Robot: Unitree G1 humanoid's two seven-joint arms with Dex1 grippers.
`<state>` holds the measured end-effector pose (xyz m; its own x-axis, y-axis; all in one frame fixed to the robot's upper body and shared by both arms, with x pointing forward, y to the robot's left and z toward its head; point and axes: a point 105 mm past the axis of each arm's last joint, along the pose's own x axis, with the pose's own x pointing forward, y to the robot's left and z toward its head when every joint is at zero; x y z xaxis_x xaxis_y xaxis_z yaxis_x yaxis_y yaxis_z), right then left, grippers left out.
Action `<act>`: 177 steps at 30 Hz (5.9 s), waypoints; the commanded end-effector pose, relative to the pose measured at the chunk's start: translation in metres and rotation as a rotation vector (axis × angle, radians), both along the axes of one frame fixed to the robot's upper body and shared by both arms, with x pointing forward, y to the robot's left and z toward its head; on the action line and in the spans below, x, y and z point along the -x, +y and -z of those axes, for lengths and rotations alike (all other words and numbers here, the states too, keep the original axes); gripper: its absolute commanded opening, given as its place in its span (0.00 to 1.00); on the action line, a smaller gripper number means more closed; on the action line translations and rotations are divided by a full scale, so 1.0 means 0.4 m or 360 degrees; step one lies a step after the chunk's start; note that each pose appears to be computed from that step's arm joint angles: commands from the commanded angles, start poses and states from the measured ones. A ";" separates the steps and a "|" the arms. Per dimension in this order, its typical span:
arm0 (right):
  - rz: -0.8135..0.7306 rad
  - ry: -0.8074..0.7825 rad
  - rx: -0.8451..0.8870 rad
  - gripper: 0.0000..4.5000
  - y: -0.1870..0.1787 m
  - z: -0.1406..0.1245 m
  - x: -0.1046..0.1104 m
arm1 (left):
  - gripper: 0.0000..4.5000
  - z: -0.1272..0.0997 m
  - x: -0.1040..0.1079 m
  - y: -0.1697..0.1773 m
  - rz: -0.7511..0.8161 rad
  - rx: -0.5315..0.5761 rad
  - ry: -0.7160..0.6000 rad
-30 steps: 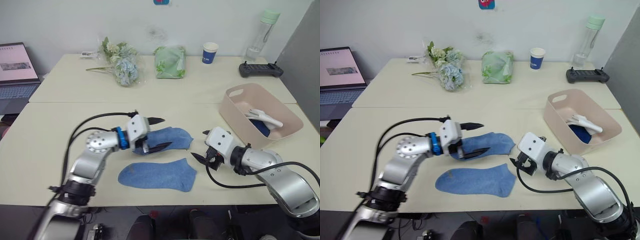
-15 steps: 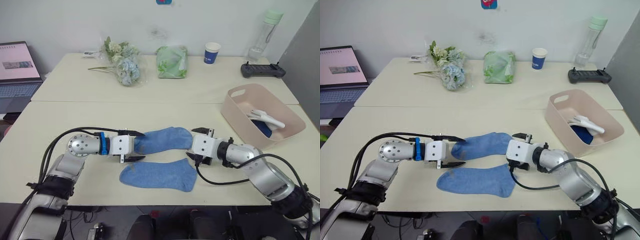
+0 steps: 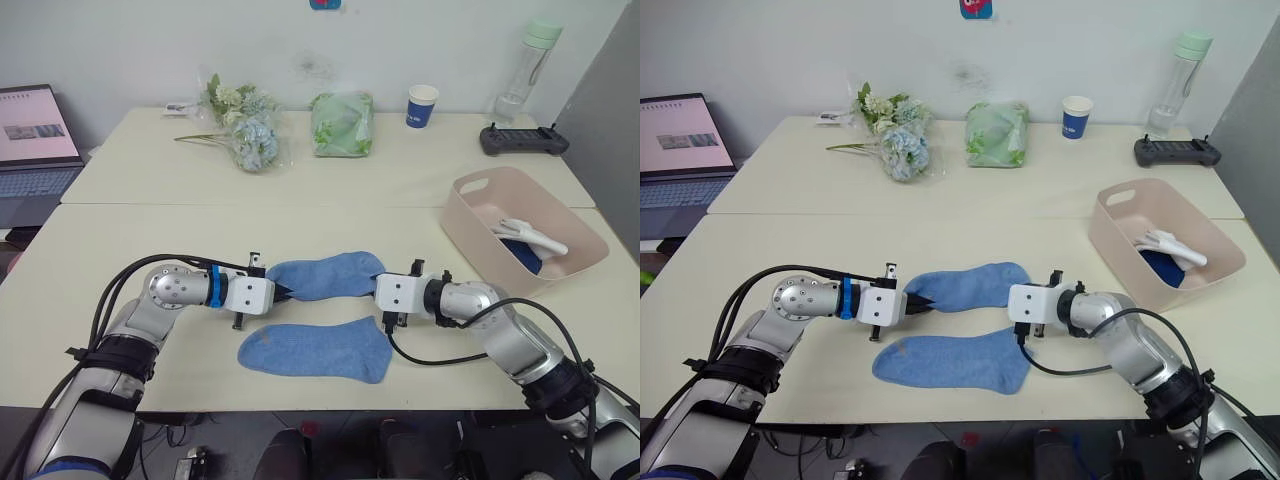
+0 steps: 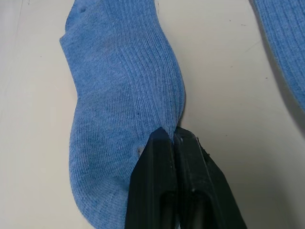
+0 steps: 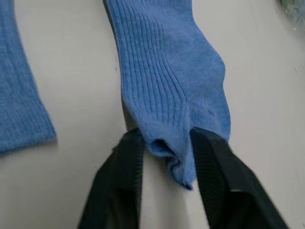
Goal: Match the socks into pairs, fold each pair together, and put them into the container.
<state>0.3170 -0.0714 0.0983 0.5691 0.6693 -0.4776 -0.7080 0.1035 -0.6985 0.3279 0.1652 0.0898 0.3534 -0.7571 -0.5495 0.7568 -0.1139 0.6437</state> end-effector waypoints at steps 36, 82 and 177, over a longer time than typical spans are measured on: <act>0.0428 0.0753 -0.0491 0.01 -0.017 -0.103 -0.114 | 0.00 -0.131 -0.105 -0.008 -0.0535 0.0359 0.1242; 0.0943 0.0648 -0.1055 0.30 -0.010 0.000 -0.095 | 0.01 -0.013 -0.173 0.037 -0.1158 0.0835 0.0979; 0.0232 0.0841 -0.0958 0.01 0.059 -0.036 0.247 | 0.00 -0.041 0.239 -0.052 -0.0592 0.0664 0.1106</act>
